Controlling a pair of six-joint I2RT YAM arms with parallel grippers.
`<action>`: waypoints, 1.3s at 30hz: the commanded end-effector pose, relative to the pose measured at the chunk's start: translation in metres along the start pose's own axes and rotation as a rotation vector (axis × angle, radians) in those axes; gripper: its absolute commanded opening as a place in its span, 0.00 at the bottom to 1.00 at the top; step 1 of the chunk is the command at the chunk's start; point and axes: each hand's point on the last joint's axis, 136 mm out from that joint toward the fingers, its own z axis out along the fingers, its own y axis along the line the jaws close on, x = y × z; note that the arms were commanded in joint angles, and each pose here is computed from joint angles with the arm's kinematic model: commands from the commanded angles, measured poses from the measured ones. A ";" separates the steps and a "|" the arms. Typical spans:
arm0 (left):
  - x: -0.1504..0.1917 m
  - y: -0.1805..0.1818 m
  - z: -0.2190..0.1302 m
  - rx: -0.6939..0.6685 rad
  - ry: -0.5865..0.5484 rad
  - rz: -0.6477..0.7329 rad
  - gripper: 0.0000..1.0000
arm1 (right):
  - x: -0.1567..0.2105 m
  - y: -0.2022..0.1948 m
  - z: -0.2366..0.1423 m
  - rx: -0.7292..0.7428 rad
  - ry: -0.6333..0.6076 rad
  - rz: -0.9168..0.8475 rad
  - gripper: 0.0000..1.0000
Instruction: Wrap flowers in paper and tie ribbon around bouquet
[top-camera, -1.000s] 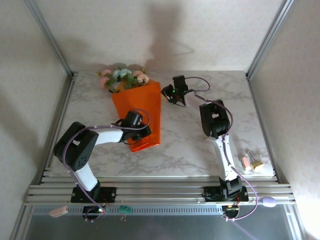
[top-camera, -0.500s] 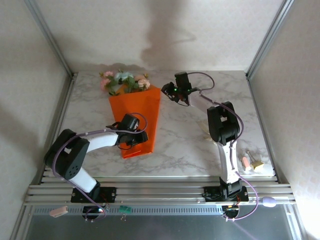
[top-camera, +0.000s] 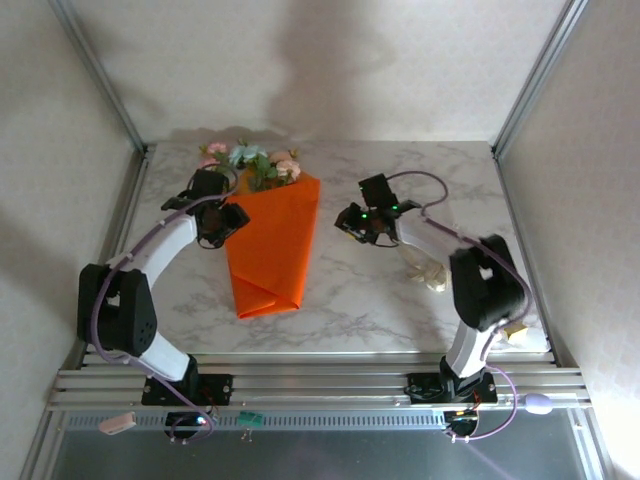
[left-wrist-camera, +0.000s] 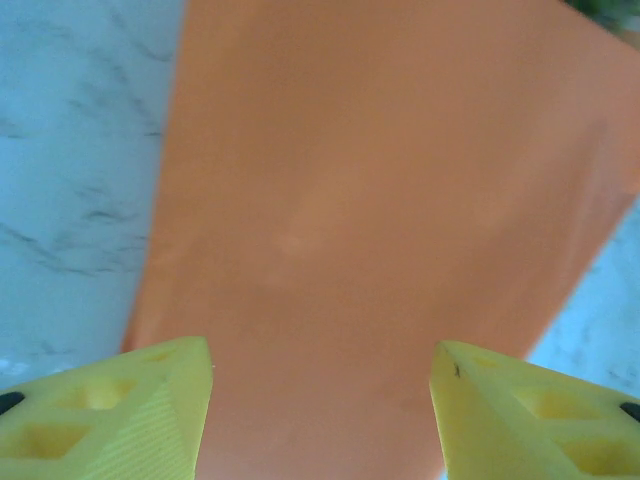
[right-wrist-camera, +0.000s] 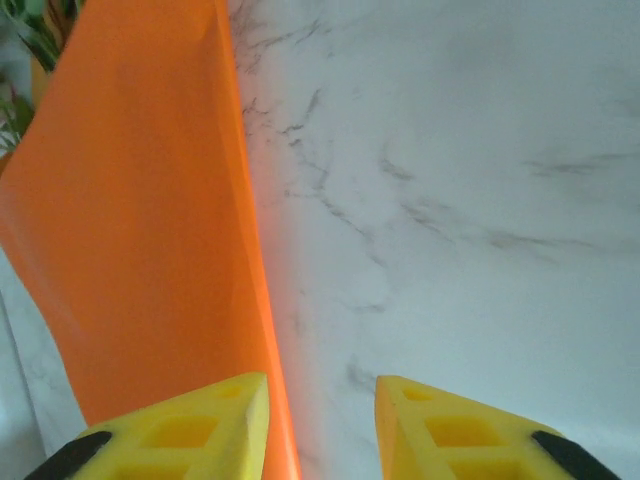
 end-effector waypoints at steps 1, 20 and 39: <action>0.025 -0.058 -0.011 0.096 0.050 0.171 0.58 | -0.010 -0.072 -0.059 0.208 -0.057 0.039 0.31; 0.258 -0.289 0.085 0.374 0.209 0.633 0.53 | -0.048 -0.215 -0.082 0.735 0.115 -0.094 0.38; 0.253 -0.265 0.063 0.413 0.224 0.496 0.50 | -0.050 -0.226 -0.018 0.752 0.267 -0.246 0.43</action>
